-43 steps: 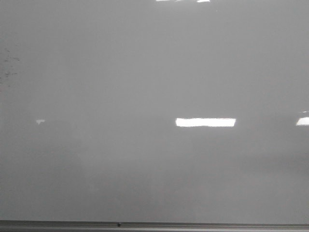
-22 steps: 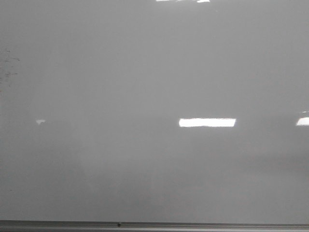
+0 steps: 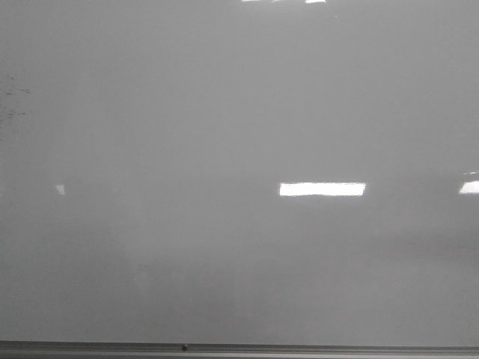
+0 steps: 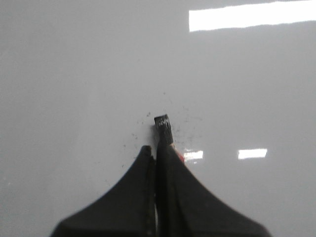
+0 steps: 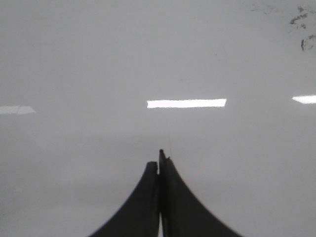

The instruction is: Write number 9 on whiteboard

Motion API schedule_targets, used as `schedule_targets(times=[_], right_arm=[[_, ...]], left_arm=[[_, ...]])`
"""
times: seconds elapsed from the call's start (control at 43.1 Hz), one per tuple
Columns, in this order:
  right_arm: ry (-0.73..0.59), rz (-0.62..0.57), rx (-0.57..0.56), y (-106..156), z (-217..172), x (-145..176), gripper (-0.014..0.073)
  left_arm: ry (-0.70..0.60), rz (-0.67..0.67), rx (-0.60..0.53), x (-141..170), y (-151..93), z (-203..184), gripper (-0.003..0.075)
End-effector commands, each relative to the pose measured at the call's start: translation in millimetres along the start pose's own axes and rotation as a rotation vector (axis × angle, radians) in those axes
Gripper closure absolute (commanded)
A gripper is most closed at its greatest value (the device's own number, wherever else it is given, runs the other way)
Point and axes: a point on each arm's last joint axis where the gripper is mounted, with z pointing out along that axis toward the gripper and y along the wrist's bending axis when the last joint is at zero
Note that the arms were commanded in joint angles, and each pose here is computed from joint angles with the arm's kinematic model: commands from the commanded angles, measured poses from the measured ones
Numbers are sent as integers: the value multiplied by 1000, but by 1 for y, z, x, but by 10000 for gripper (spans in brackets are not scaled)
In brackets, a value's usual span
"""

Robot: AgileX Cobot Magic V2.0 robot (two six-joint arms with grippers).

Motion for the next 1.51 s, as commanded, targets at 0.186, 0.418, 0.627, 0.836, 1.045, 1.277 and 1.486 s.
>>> schedule_targets(times=[0.186, 0.418, 0.627, 0.836, 1.045, 1.277, 1.486], right_arm=[[-43, 14, -11, 7, -17, -76, 662], [62, 14, -4, 8, -3, -95, 662], [70, 14, -3, 8, -2, -94, 616], [69, 14, -3, 8, -2, -94, 218], [69, 14, -3, 8, -2, -94, 77], [69, 14, -3, 8, -2, -94, 78], [69, 14, -3, 8, -2, -94, 78]], left_arm=[[73, -33, 24, -63, 1, 6, 739], [267, -33, 33, -65, 1, 41, 738], [278, -44, 30, -63, 1, 51, 538], [249, -46, 26, -65, 1, 53, 64], [291, -93, 26, -59, 0, 61, 50], [555, -222, 38, -27, -9, 111, 50], [608, -192, 57, -1, -24, 167, 50]])
